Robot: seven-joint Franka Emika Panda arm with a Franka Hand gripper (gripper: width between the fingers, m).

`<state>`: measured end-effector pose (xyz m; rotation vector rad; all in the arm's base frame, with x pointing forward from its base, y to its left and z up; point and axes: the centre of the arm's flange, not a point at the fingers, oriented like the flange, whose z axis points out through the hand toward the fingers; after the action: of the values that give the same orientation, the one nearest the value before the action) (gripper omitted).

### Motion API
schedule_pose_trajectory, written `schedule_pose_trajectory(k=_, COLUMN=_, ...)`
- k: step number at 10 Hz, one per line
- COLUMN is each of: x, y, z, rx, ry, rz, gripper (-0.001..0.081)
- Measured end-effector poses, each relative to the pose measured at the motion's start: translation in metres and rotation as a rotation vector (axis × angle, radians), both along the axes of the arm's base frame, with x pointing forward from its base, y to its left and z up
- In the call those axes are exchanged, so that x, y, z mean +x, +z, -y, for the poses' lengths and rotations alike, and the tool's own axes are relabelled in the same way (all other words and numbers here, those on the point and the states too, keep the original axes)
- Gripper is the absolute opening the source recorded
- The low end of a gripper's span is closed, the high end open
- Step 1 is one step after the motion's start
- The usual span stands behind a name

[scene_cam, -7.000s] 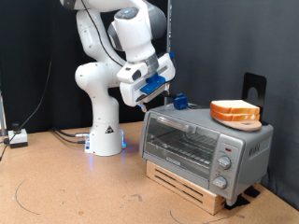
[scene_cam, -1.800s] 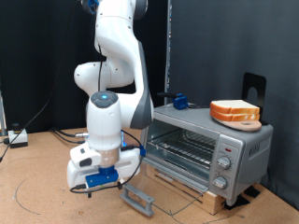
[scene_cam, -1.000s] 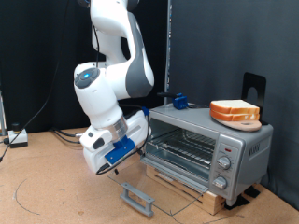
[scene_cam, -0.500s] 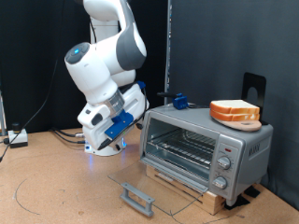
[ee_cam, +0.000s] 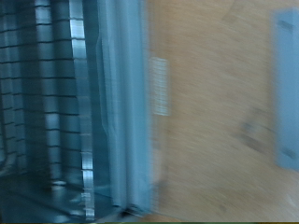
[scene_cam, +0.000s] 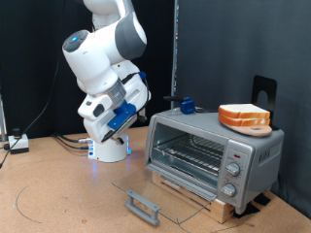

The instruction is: Make a piece of toast with the oven

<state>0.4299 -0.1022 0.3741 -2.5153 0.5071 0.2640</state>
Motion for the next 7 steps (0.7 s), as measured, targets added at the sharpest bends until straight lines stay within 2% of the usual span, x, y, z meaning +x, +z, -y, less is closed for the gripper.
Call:
schedule_pose_trajectory(k=2, x=-0.006, y=0.023, z=-0.018, rx=0.116, ry=0.153, rz=0.075, gripper=0.0807)
schedule_pose_trajectory(k=3, x=-0.011, y=0.034, z=-0.025, rx=0.148, ry=0.219, rz=0.106, gripper=0.0807)
schedule_pose_trajectory(k=7, x=-0.028, y=0.083, z=-0.048, rx=0.182, ry=0.380, rz=0.244, gripper=0.0807)
